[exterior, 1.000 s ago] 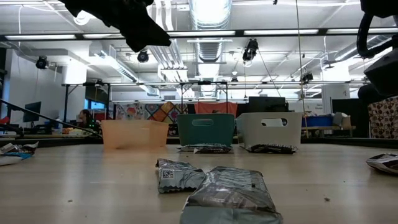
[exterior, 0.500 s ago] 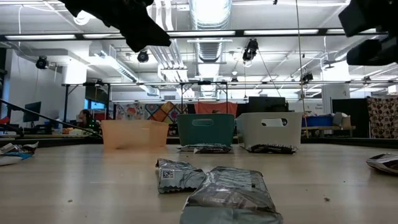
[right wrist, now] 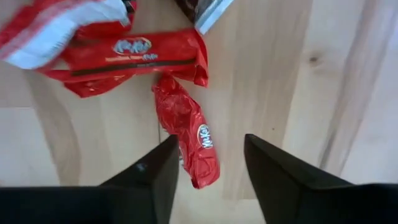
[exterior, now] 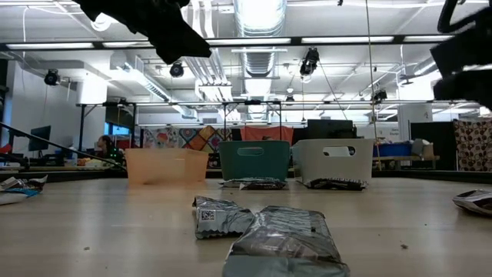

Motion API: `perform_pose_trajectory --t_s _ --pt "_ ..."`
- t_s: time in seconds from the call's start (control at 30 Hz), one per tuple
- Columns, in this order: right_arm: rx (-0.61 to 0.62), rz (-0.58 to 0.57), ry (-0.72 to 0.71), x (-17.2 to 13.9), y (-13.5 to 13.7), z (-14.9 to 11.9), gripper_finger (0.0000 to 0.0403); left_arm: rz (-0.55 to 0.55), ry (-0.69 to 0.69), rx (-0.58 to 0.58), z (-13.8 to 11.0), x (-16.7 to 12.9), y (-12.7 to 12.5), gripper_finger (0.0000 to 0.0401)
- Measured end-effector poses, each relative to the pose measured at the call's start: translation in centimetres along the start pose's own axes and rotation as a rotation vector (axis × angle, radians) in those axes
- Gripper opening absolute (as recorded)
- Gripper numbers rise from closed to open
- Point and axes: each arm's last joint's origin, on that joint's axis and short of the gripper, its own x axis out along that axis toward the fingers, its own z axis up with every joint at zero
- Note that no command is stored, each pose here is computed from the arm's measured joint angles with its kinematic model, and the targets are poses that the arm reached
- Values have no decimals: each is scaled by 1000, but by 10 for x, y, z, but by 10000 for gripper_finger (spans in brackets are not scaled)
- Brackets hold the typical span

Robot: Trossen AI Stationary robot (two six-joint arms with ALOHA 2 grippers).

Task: Organize candy in baskets
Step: Put the red chocolate into the green bin

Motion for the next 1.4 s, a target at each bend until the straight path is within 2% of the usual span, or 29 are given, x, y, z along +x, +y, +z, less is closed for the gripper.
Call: perform_pose_trajectory --t_s 0.17,0.37,0.47,0.73,0.83,1.0,1.1,1.23,1.4 --pt "6 33 113 19 5 4 203 0 0 1 0 0 0 75" --pt "-4 17 150 32 6 7 196 0 0 18 0 0 0 75" --pt "-5 21 143 32 6 8 168 0 0 18 0 0 0 75" --pt "-10 41 116 26 7 8 50 0 0 19 0 0 0 75" --pt "-9 47 112 24 6 7 19 0 0 19 0 0 0 75" --pt "1 49 110 15 2 4 17 0 0 19 0 0 0 75" --pt "50 40 115 2 -6 0 18 0 3 18 0 1 0 75" --pt "148 7 7 -23 -24 1 18 0 18 3 -2 5 0 75" --pt "318 -81 -272 -58 -58 14 18 -1 54 -11 -7 14 1 75"
